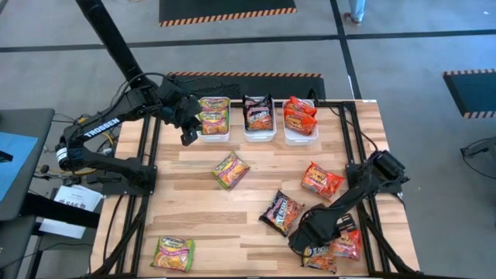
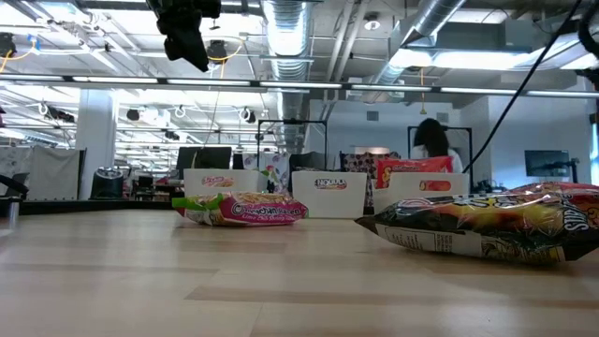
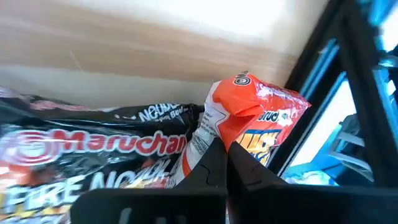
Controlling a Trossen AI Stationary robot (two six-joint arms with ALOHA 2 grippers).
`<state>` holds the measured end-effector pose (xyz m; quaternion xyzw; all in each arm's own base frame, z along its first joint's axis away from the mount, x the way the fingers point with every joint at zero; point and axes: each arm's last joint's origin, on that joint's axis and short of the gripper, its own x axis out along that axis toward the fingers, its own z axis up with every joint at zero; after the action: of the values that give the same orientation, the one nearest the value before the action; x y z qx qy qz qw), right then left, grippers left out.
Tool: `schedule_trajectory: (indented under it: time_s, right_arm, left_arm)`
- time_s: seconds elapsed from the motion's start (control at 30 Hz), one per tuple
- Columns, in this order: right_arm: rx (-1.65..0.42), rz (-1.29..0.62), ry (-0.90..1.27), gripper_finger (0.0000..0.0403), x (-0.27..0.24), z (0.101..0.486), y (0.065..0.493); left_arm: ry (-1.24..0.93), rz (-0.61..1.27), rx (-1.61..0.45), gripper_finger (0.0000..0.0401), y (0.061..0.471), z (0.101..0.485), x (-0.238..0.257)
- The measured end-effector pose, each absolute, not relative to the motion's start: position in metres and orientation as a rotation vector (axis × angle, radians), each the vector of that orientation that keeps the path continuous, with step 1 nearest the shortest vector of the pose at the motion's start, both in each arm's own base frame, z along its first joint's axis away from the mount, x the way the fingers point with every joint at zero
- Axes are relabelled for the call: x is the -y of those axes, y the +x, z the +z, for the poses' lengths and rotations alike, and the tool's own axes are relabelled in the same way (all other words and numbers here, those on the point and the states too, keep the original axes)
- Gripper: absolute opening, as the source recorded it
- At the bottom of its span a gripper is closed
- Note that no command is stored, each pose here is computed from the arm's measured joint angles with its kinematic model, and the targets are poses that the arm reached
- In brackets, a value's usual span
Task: Sort Maruchan noodles
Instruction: Put the orange noodle pack into the right white bin
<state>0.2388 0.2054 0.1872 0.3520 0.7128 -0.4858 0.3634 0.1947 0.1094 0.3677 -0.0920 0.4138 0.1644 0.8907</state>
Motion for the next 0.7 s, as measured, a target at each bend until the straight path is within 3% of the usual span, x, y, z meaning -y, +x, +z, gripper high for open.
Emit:
schedule_trajectory:
  time_s: [0.4,0.7]
  right_arm:
    - [-1.531,-1.413,0.947,0.0003,-0.207,0.243,0.253]
    - [-1.245,-1.378,1.004,0.0003,-0.184,0.264,0.28]
  left_arm:
    - [-0.19,0.341,-0.858,0.009,0.195,0.368,-0.109]
    - [-0.19,0.342,-0.857,0.009,0.195,0.368,-0.109]
